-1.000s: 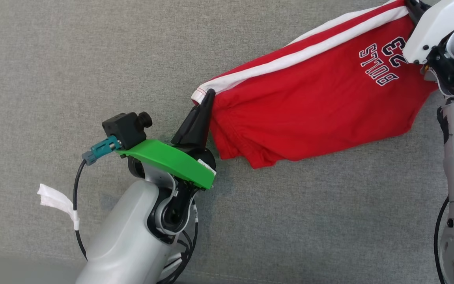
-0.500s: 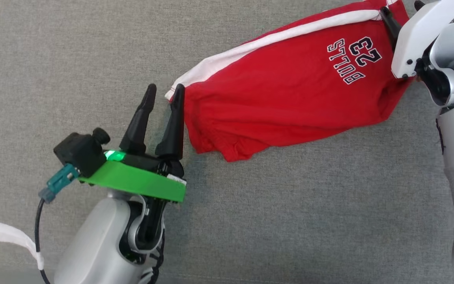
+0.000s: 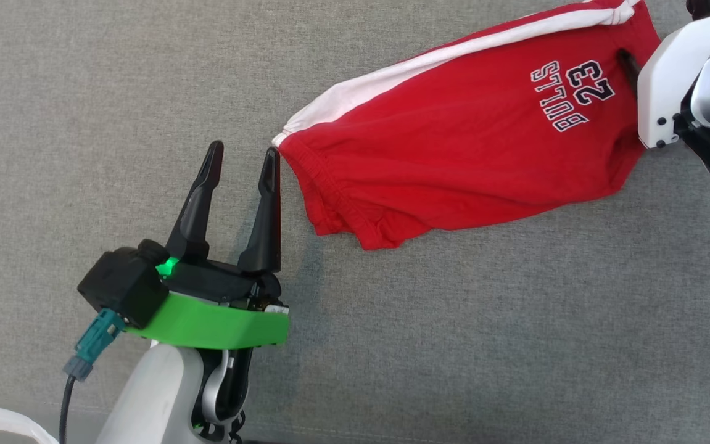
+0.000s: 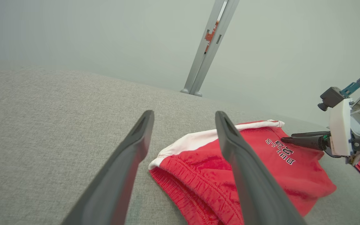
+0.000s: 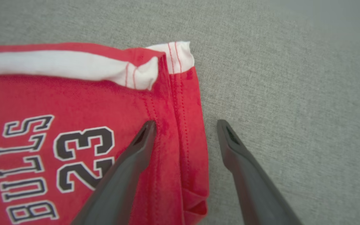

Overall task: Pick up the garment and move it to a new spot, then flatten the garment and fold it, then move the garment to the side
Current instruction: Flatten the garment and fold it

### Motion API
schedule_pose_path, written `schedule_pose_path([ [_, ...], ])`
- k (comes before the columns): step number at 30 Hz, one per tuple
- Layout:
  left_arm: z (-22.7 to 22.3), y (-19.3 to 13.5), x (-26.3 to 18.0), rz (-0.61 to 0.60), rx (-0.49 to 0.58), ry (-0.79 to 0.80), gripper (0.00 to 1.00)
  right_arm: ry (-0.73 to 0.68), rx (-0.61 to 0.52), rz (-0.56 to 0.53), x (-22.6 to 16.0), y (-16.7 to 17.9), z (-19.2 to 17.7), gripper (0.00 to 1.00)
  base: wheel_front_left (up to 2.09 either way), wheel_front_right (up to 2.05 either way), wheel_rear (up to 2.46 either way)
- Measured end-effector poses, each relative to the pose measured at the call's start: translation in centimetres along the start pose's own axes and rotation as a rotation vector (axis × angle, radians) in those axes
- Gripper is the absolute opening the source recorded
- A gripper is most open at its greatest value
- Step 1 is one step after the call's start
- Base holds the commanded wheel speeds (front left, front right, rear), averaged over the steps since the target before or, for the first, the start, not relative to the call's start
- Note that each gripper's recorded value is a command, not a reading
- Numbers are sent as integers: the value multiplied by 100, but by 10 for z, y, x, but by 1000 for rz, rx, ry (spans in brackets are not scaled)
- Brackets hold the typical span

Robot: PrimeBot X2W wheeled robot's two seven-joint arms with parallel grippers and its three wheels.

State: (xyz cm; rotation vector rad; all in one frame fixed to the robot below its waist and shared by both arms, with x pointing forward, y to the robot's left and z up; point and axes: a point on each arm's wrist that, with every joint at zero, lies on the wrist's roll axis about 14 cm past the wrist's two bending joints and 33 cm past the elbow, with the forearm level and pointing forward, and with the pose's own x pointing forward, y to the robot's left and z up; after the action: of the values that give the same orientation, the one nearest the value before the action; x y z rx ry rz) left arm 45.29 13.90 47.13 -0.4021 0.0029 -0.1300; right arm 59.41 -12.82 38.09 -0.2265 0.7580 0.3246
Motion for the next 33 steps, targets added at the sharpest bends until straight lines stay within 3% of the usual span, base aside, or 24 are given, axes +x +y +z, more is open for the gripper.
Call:
schedule_pose_path([
  [7, -7, 8, -12, 24, 56, 12, 100, 37, 13, 33, 11, 13, -8, 100, 0, 0, 0],
  [8, -7, 9, -13, 29, 60, 14, 100, 34, 37, 46, 11, 15, -8, 10, 0, 0, 0],
  [9, -9, 11, -16, 33, 67, 19, 100, 25, 71, 61, 11, 18, -7, 0, 0, 0, 0],
  [15, -12, 19, -28, 63, 90, 33, 100, -77, 229, 96, 0, 21, 2, 0, 0, 0, 0],
  [23, -14, 17, -49, 65, 85, 53, 100, -168, 337, -121, -53, -75, -7, 0, 0, 0, 0],
  [26, -14, 18, -57, 76, 81, 59, 100, -224, 336, -164, -75, -91, 3, 0, 0, 0, 0],
  [30, -12, 15, -67, 81, 57, 56, 100, -282, 292, -123, -94, -73, 27, 0, 0, 0, 0],
  [33, -10, 11, -74, 79, 49, 52, 100, -289, 242, -22, -98, -29, 41, 0, 0, 0, 0],
])
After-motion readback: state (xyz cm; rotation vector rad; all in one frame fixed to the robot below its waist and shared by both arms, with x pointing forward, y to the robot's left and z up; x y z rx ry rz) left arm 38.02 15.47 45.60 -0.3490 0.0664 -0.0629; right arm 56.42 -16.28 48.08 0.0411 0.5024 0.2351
